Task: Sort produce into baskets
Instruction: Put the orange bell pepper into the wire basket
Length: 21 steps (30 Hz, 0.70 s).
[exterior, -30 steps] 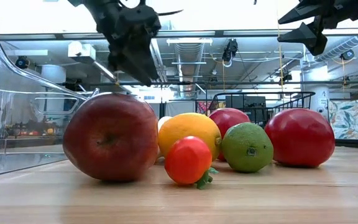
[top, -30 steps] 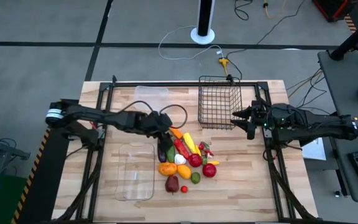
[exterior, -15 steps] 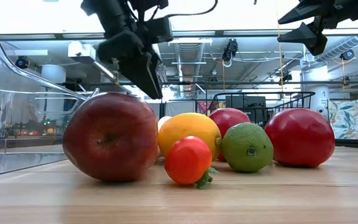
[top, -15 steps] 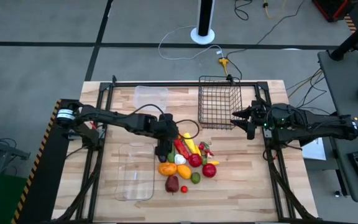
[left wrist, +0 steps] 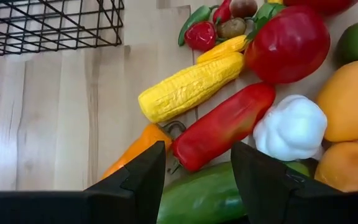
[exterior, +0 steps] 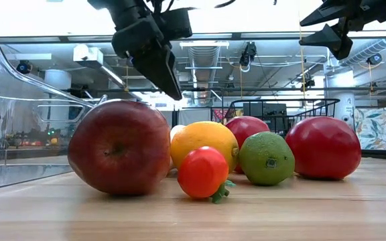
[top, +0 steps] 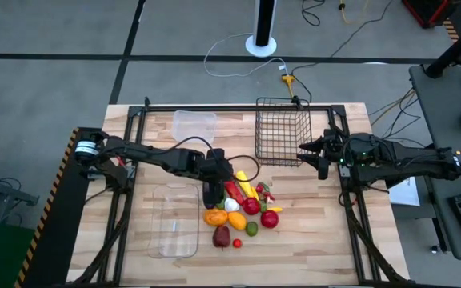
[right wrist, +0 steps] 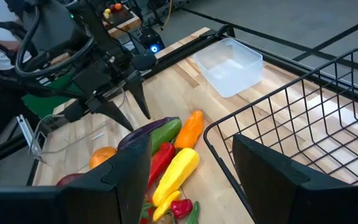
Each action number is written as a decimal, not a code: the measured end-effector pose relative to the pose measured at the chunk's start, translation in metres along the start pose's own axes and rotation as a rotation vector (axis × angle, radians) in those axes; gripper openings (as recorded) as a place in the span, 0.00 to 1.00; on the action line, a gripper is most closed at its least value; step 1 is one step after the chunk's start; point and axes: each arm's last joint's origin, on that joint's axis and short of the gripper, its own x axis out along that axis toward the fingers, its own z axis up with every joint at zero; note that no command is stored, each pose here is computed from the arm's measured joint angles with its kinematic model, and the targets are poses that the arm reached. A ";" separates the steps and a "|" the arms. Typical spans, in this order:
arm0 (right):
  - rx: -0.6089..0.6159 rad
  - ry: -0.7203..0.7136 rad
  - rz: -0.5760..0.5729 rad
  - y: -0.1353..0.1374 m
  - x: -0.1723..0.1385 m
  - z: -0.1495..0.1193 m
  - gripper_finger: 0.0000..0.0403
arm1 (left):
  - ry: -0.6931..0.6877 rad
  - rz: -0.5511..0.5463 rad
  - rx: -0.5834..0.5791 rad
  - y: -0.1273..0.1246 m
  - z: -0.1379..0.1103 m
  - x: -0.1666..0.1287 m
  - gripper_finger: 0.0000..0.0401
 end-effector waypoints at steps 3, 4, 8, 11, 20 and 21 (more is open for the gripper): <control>0.000 0.000 0.000 0.000 0.000 0.000 0.54 | -0.013 -0.004 0.002 -0.003 0.002 -0.001 0.41; 0.000 0.000 0.000 0.000 0.000 0.000 0.54 | -0.019 -0.006 -0.004 -0.004 0.002 -0.001 0.41; 0.000 0.000 0.000 0.000 0.000 0.000 0.54 | -0.038 -0.016 -0.018 -0.011 0.004 -0.001 0.41; 0.000 0.000 0.000 0.000 0.000 0.000 0.54 | -0.039 -0.023 -0.021 -0.015 0.004 -0.001 0.41; 0.001 0.004 -0.003 0.000 0.001 0.000 0.54 | -0.052 -0.024 -0.040 -0.018 0.005 -0.001 0.41; 0.009 0.006 -0.003 0.000 0.001 0.000 0.54 | -0.053 -0.014 -0.034 -0.018 0.005 -0.001 0.41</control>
